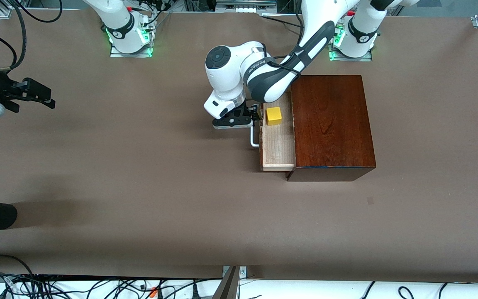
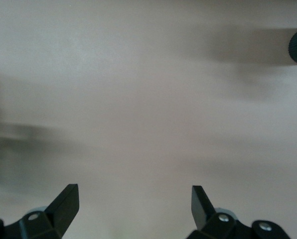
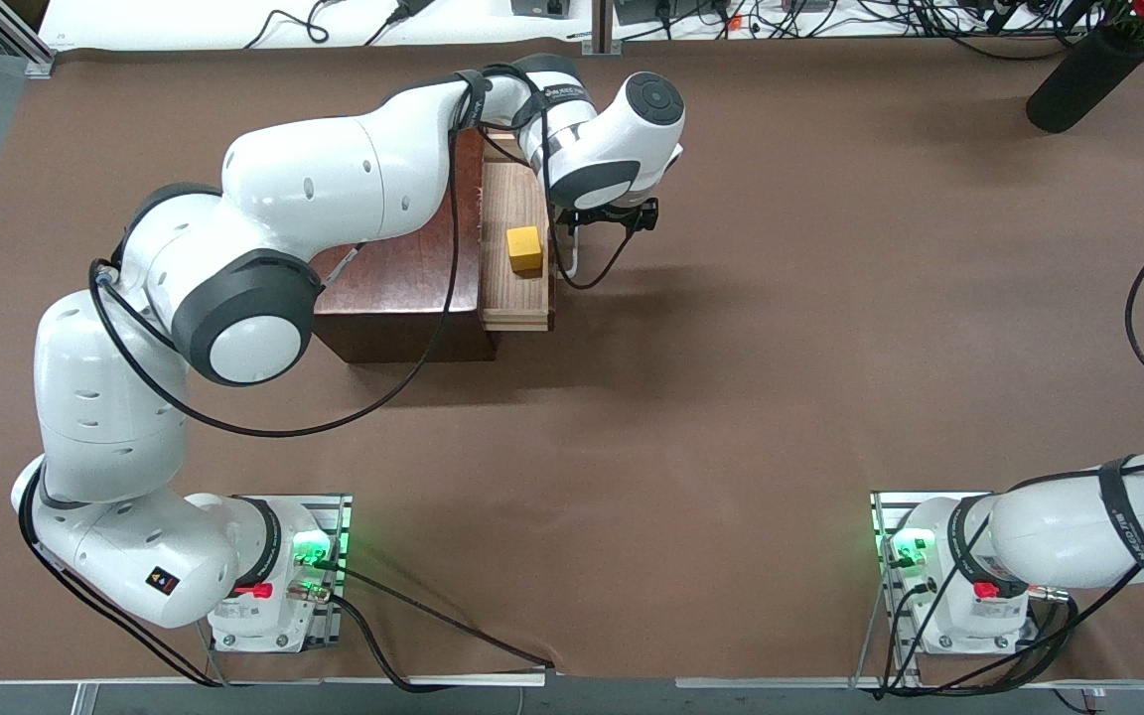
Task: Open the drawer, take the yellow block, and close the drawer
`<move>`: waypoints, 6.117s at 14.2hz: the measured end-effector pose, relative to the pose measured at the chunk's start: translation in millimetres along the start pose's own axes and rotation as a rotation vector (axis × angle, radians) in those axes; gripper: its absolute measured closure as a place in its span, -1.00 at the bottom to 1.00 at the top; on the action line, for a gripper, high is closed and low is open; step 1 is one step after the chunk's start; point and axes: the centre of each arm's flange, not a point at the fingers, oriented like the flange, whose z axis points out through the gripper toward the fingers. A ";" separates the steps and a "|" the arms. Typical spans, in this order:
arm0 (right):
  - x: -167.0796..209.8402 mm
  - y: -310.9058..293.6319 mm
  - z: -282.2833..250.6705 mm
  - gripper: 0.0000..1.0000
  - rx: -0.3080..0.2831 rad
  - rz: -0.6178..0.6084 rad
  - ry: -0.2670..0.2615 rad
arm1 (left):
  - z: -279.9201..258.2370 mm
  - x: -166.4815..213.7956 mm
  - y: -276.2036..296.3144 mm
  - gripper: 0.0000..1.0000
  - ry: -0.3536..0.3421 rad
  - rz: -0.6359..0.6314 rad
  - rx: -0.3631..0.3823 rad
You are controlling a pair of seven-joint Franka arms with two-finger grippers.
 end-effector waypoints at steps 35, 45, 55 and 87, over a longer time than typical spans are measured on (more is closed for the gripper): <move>14.0 -125.9 42.3 -1.00 -0.009 -0.215 -0.072 | -256.2 143.2 -442.3 -1.00 -0.152 -0.045 -0.192; -36.9 -376.9 81.1 -1.00 0.018 -0.888 0.033 | -255.0 126.1 -537.3 -1.00 -0.151 0.028 -0.201; -60.5 -529.4 163.8 -1.00 0.042 -1.365 0.135 | -251.6 126.3 -533.6 -1.00 -0.142 0.125 -0.200; -62.0 -593.0 324.8 -0.55 -0.116 -1.510 0.034 | -239.7 128.6 -537.3 -1.00 -0.162 0.123 -0.198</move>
